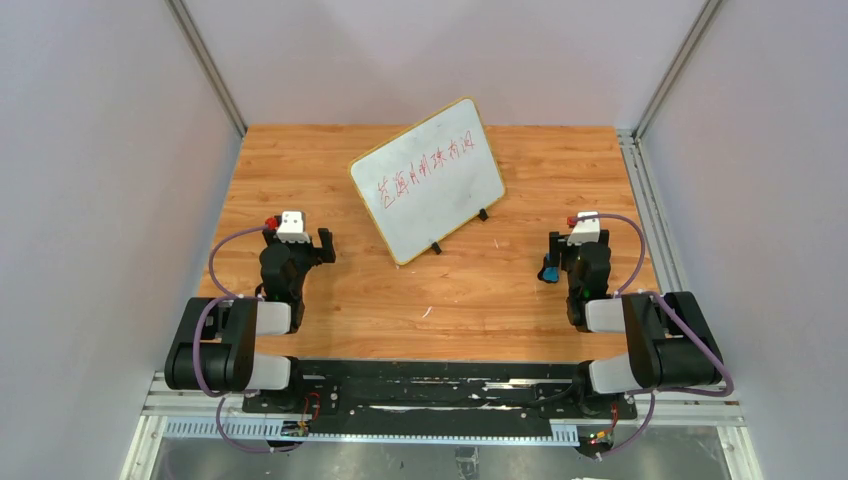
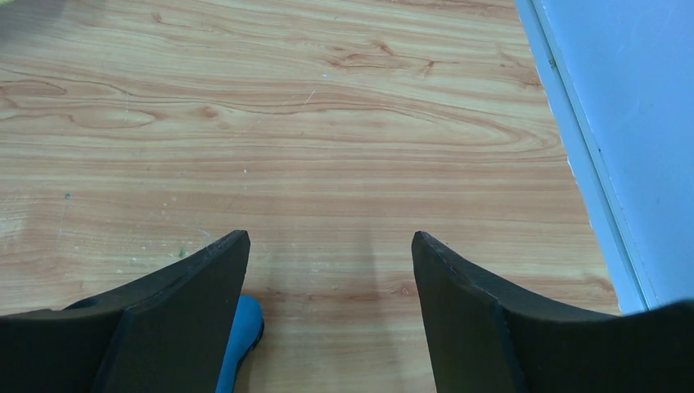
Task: Erase the whiteboard
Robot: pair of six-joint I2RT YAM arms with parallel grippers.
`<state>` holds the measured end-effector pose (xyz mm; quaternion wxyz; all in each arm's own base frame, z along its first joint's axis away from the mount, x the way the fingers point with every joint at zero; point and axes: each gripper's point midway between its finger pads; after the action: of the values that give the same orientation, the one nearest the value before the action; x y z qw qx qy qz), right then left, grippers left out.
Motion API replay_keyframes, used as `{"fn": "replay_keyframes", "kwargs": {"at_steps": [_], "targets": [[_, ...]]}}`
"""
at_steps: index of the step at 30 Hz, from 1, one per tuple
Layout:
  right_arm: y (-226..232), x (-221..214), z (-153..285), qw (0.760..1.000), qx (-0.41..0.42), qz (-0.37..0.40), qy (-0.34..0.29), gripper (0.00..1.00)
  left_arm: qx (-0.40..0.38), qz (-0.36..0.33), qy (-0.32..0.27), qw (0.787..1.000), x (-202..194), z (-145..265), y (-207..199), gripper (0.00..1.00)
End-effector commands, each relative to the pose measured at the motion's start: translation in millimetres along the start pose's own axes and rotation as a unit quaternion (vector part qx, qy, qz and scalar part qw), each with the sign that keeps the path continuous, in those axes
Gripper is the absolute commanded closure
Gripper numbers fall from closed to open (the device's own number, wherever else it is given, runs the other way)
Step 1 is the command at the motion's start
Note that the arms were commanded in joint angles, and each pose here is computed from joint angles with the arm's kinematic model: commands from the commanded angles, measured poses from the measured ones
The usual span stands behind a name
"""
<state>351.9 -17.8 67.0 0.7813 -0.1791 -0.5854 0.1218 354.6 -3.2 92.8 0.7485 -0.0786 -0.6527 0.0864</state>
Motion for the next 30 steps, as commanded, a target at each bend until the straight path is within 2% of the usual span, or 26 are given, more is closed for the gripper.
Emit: {"fn": "replay_keyframes", "kwargs": {"at_steps": [1, 16, 18, 20, 22, 24, 25, 26, 28, 30], "targets": [[-4.3, 2.1, -2.7, 1.000, -0.002, -0.002, -0.005, 0.25, -0.008, -0.007, -0.016, 1.000, 10.7, -5.2, -5.0, 0.01], [-3.6, 2.1, -2.7, 1.000, 0.000, -0.003, -0.005, 0.25, -0.007, -0.007, -0.015, 1.000, 10.1, -5.3, -4.7, 0.02], [-1.7, 10.5, -1.0, 1.000, 0.009, 0.008, -0.022, 0.27, -0.008, -0.007, -0.015, 1.000, 10.3, -5.2, -5.2, 0.02], [-0.5, 22.8, 3.1, 1.000, 0.023, 0.015, -0.006, 0.35, -0.008, -0.007, -0.015, 1.000, 10.5, -5.2, -4.8, 0.02], [-1.6, 39.3, 9.7, 0.997, 0.046, -0.021, 0.051, 0.46, -0.008, -0.007, -0.015, 1.000, 10.4, -5.4, -4.9, 0.02], [-1.5, 62.8, 19.8, 0.991, 0.075, -0.063, 0.087, 0.67, -0.008, -0.006, -0.015, 1.000, 10.7, -5.6, -4.9, 0.02], [0.6, 78.3, 24.7, 0.989, 0.100, -0.068, 0.089, 0.89, -0.008, -0.007, -0.015, 1.000, 10.5, -5.6, -4.9, 0.02], [3.8, 92.7, 29.8, 0.985, 0.126, -0.076, 0.087, 0.98, -0.008, -0.007, -0.015, 1.000, 10.5, -5.4, -5.0, 0.02], [15.7, 124.0, 41.4, 0.974, 0.183, -0.114, 0.067, 0.99, -0.007, -0.007, -0.015, 1.000, 10.6, -5.5, -4.8, 0.02], [24.1, 140.8, 53.9, 0.957, 0.207, -0.189, 0.079, 0.99, -0.008, -0.007, -0.016, 1.000, 10.9, -5.2, -5.0, 0.02]]}}
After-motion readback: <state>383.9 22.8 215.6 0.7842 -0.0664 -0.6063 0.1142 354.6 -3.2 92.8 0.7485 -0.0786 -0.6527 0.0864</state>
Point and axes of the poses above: each gripper's point midway between its finger pads, its own z axis back along the fingers, its own y axis along the line the jaws close on, x = y × z, and after that the axes turned 13 degrees about z, right-handed
